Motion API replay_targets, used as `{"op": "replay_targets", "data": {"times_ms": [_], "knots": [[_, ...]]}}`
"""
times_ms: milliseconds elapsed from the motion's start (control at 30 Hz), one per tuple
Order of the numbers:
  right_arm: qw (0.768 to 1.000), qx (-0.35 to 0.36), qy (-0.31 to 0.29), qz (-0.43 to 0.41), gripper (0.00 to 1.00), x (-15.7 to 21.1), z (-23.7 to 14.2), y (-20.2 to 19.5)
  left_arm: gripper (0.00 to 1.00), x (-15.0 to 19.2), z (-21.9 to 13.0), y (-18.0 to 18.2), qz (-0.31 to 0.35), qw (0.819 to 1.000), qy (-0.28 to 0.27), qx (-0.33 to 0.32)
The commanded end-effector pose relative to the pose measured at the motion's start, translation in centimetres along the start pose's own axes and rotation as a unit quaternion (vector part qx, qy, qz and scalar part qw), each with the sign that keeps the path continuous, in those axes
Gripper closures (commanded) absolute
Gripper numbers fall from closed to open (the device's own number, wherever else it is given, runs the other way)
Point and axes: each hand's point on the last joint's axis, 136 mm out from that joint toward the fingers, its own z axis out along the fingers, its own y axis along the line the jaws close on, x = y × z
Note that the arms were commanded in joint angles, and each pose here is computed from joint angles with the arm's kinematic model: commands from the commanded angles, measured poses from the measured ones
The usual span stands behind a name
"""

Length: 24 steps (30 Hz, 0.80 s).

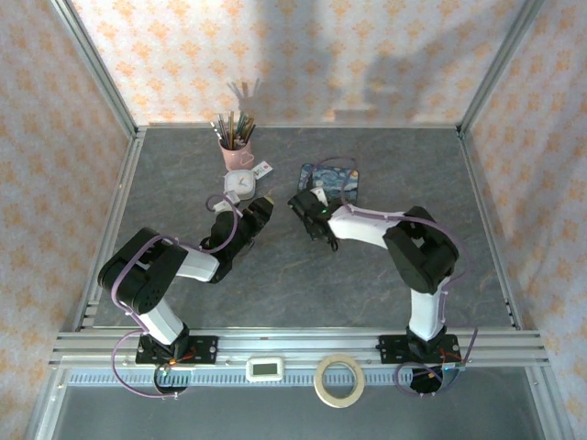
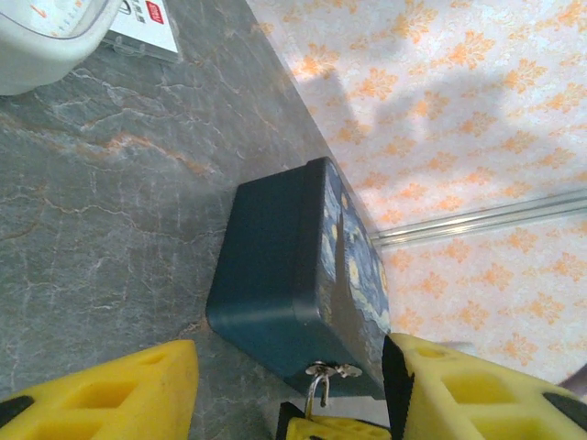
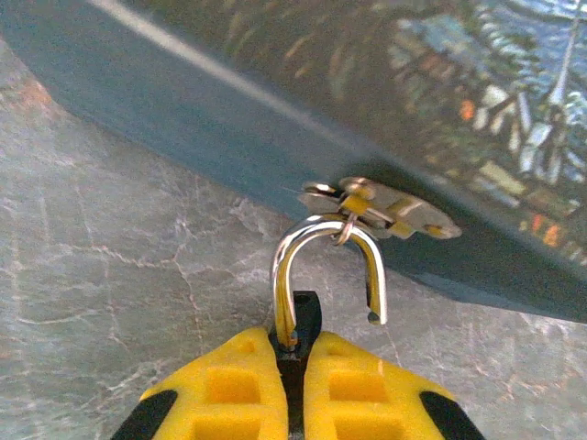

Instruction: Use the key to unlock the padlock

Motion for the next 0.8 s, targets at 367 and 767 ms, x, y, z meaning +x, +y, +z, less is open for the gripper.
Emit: {"op": "replay_targets", "data": {"times_ms": [367,767], "knots": [[0.959,-0.259,0.033,0.11,1.0,-0.3,-1.2,2.2,0.47,-0.1,-0.3,-0.7,-0.022,0.999,0.002,0.031],[0.973,-0.189,-0.019,0.131,0.56,-1.5,-1.4,-0.8,0.47,0.0,0.0,-1.0,-0.024,0.999,0.006,0.035]]}}
